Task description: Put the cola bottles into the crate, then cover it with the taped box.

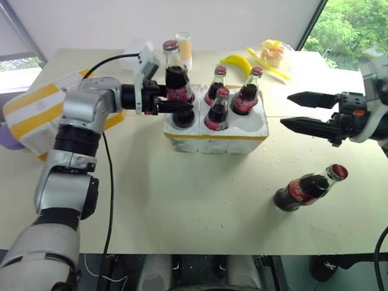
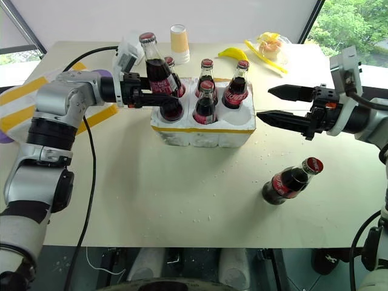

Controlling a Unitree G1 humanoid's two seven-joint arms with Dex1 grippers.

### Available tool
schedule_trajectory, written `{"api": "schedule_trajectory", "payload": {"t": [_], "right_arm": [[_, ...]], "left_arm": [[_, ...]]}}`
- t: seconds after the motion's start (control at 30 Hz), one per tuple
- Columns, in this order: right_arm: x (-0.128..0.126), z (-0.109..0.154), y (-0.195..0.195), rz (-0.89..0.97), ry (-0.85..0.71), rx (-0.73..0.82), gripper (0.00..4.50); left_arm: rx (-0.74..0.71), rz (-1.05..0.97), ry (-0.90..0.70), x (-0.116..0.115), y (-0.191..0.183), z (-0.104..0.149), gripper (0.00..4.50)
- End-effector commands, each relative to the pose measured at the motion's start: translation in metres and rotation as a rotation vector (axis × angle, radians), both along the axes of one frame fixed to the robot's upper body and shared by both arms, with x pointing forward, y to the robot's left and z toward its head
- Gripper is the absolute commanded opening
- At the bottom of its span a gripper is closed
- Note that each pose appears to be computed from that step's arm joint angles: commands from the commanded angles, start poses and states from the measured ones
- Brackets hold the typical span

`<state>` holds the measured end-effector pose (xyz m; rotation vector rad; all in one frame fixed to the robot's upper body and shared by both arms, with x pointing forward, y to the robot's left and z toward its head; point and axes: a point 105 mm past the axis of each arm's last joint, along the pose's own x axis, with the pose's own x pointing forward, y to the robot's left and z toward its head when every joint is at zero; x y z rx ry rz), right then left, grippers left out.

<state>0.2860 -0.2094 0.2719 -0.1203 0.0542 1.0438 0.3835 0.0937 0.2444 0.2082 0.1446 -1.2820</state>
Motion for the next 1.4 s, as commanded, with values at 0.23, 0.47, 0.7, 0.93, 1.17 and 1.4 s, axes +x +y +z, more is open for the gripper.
{"api": "schedule_trajectory", "payload": {"t": [0.23, 0.47, 0.7, 0.93, 1.17, 1.4], "right_arm": [[-0.004, 0.014, 0.001, -0.009, -0.074, 0.016, 4.5], [-0.003, 0.014, 0.001, 0.001, -0.081, 0.013, 4.5], [-0.001, 0.014, 0.0, 0.002, -0.088, 0.008, 4.5], [0.002, 0.016, -0.005, -0.011, -0.104, -0.003, 4.5], [-0.002, 0.036, -0.026, -0.091, -0.165, -0.029, 4.5], [-0.027, 0.047, -0.055, -0.226, -0.223, -0.06, 4.5]], "left_arm": [[0.093, -0.034, -0.14, 0.0, 0.004, 0.007, 2.81], [0.102, 0.045, -0.089, 0.014, -0.002, -0.03, 2.81], [0.06, 0.093, -0.063, 0.017, -0.001, -0.036, 4.41], [0.021, 0.096, -0.08, 0.006, 0.014, -0.02, 4.41], [-0.049, 0.01, -0.113, -0.052, 0.054, 0.049, 4.41], [-0.001, -0.191, -0.008, -0.121, 0.059, 0.055, 4.41]]}}
